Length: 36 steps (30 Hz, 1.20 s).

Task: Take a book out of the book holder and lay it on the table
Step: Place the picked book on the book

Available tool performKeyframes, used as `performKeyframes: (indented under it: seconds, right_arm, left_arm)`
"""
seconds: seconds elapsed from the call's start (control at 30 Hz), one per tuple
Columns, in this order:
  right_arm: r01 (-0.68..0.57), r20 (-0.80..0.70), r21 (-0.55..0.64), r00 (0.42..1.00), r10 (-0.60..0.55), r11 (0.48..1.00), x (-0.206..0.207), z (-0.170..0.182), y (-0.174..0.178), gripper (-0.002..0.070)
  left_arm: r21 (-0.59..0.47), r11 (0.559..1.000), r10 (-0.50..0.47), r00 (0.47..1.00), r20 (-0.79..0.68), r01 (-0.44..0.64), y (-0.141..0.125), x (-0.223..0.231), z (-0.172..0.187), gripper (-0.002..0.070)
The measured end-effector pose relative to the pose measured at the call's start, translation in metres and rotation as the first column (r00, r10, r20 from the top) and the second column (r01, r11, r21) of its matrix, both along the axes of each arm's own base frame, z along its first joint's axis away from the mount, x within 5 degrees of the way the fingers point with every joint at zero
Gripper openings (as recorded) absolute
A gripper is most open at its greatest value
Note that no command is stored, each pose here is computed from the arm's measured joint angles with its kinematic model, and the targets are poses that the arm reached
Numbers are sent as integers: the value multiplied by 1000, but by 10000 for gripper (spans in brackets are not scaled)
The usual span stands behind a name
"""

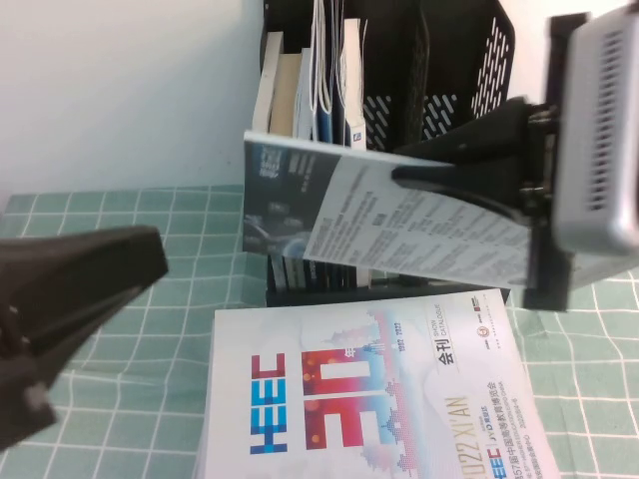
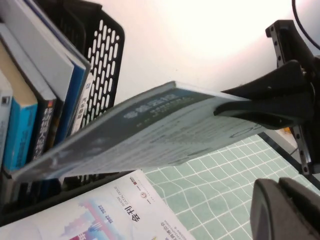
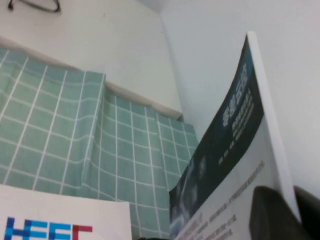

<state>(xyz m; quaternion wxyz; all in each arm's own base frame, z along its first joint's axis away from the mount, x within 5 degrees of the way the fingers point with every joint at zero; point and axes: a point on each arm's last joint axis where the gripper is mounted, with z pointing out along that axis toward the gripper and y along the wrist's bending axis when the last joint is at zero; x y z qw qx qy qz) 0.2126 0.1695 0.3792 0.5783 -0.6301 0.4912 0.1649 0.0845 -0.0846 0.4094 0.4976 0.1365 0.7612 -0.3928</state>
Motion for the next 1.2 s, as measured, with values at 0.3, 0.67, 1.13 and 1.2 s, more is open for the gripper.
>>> performKeyframes:
  seconds: [0.3,0.67,1.13,1.2]
  right_arm:
    - [-101,51,-163,993,110,981,39,-49,26,25]
    - [-116,257,-293,947,194,949,35,-53,42,25]
    - [-262,50,-317,955,292,911,27,-75,53,25]
    - [-293,-38,-316,954,296,903,22,-81,52,24]
  left_arm:
    - [-74,994,80,995,-55,-84,-4,16,-33,-3]
    - [-200,969,133,989,-68,-144,-3,22,-37,-3]
    - [-86,993,65,989,-134,-77,-7,16,-49,-3]
    - [-80,994,62,989,-136,-73,-7,15,-50,-3]
